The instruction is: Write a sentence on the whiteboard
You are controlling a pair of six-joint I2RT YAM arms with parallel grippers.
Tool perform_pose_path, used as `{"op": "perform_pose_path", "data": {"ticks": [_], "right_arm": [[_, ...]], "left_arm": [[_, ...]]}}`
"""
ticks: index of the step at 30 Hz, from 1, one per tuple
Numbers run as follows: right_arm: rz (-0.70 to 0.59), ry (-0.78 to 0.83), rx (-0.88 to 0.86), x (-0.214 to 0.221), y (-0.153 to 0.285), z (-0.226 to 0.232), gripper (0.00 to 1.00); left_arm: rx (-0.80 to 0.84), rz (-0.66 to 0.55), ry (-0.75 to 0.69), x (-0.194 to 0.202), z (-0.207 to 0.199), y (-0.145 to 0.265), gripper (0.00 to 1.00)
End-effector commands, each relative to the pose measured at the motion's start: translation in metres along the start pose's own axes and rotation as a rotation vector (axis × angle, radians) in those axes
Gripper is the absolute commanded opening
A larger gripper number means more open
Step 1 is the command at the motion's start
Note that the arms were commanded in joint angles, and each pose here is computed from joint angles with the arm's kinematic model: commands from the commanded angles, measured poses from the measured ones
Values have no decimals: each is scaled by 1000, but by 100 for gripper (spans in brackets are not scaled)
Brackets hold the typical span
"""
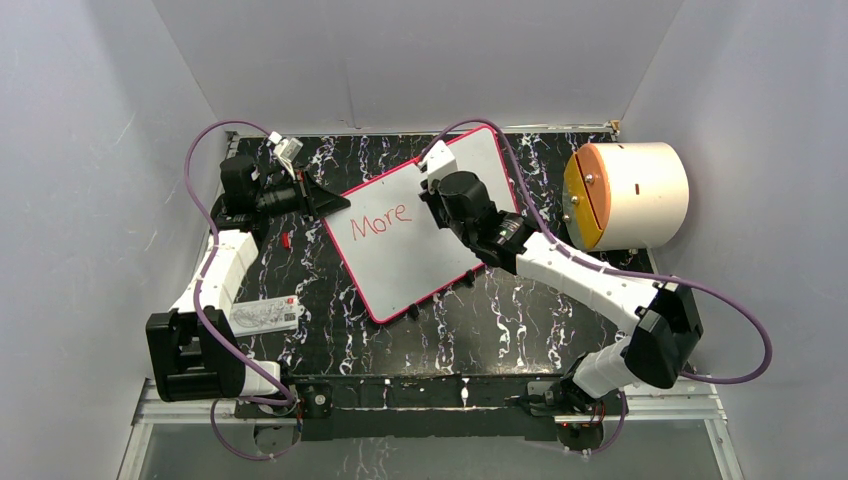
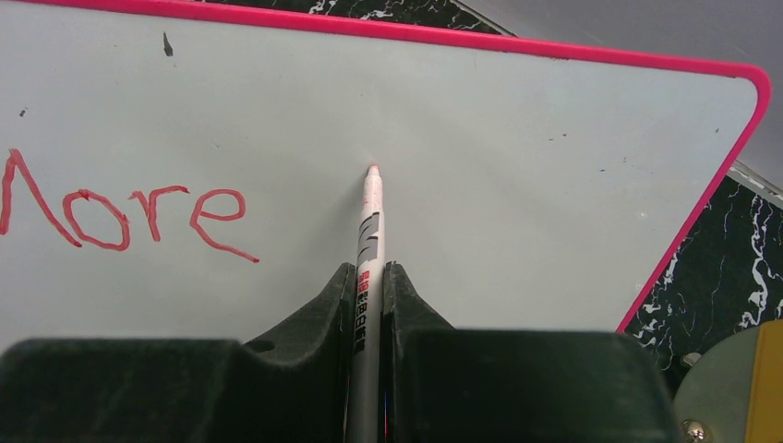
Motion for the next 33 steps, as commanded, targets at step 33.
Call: {"op": "perform_pose_path", "data": {"ticks": [33], "right_arm": [[32, 5, -54, -5, 3, 4, 0]], "left_arm": [[-21, 101, 112, 35, 9, -8, 0]]}}
Point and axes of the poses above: each gripper's point midway between its finger pads, its own y axis back along the fingers, its own z axis along the line the jaws close on, x = y × z, the point moved 6 cm from there along y, back along the fingers, and after that the axes turned 2 degrees about -y, right-handed, at the moved point
